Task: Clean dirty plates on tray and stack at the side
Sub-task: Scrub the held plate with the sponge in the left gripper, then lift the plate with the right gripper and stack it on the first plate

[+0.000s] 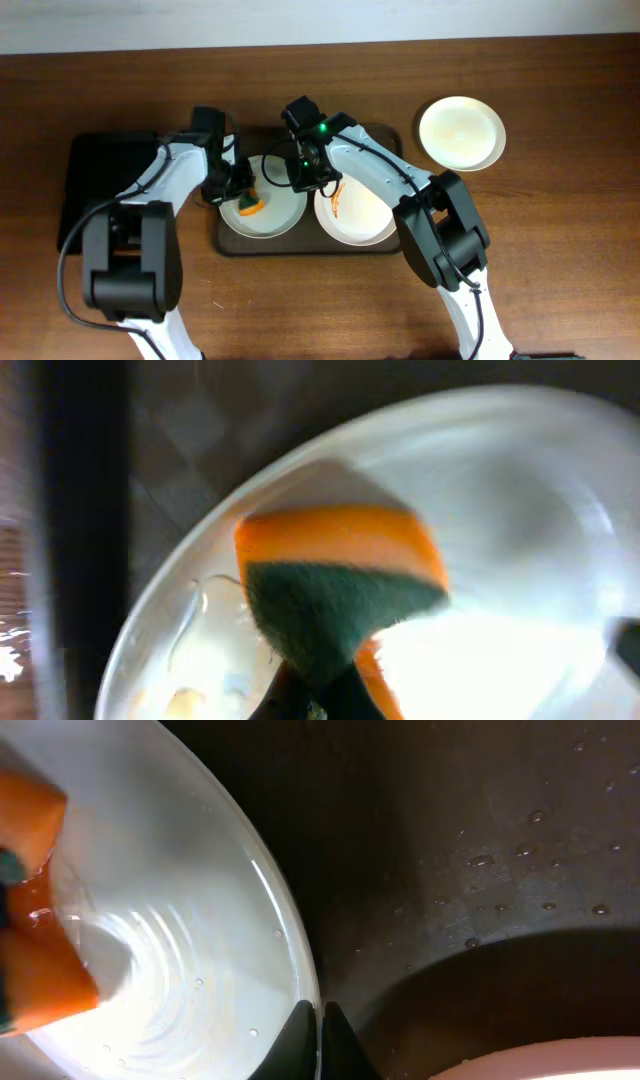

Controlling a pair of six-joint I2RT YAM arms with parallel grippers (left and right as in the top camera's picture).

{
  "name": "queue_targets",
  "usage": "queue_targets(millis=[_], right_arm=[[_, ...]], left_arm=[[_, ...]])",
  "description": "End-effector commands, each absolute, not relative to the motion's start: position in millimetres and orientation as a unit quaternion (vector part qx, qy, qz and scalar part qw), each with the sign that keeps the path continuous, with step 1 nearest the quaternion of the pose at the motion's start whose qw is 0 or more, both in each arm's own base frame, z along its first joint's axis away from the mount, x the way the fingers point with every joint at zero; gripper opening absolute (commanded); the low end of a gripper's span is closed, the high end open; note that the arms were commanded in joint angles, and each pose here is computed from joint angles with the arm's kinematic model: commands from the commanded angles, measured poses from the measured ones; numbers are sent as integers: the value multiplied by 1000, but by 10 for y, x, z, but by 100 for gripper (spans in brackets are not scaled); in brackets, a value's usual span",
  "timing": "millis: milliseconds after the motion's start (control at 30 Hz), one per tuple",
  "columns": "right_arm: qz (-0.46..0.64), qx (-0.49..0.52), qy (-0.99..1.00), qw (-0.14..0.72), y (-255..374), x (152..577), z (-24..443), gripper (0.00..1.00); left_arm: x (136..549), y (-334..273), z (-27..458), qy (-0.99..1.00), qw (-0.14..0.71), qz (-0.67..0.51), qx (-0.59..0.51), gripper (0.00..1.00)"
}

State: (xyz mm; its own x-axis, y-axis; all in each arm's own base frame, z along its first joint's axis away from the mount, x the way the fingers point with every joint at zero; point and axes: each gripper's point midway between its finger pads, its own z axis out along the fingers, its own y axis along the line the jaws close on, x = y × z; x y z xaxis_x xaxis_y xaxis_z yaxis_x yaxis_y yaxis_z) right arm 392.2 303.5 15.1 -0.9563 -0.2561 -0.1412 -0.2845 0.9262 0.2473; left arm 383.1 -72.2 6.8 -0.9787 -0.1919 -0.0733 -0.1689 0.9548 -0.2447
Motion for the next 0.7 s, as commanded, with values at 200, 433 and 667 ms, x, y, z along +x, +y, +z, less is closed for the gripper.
queue_targets(millis=[200, 433, 667], right_arm=[[110, -137, 983, 49, 2927, 3925, 89, 4], [107, -178, 973, 101, 2995, 4142, 696, 4], [-356, -170, 846, 359, 2271, 4563, 2590, 4]], left_arm=[[3871, 153, 763, 978, 112, 129, -115, 0], [3738, 92, 1736, 963, 217, 66, -144, 0], [3610, 122, 1659, 968, 182, -18, -173, 0]])
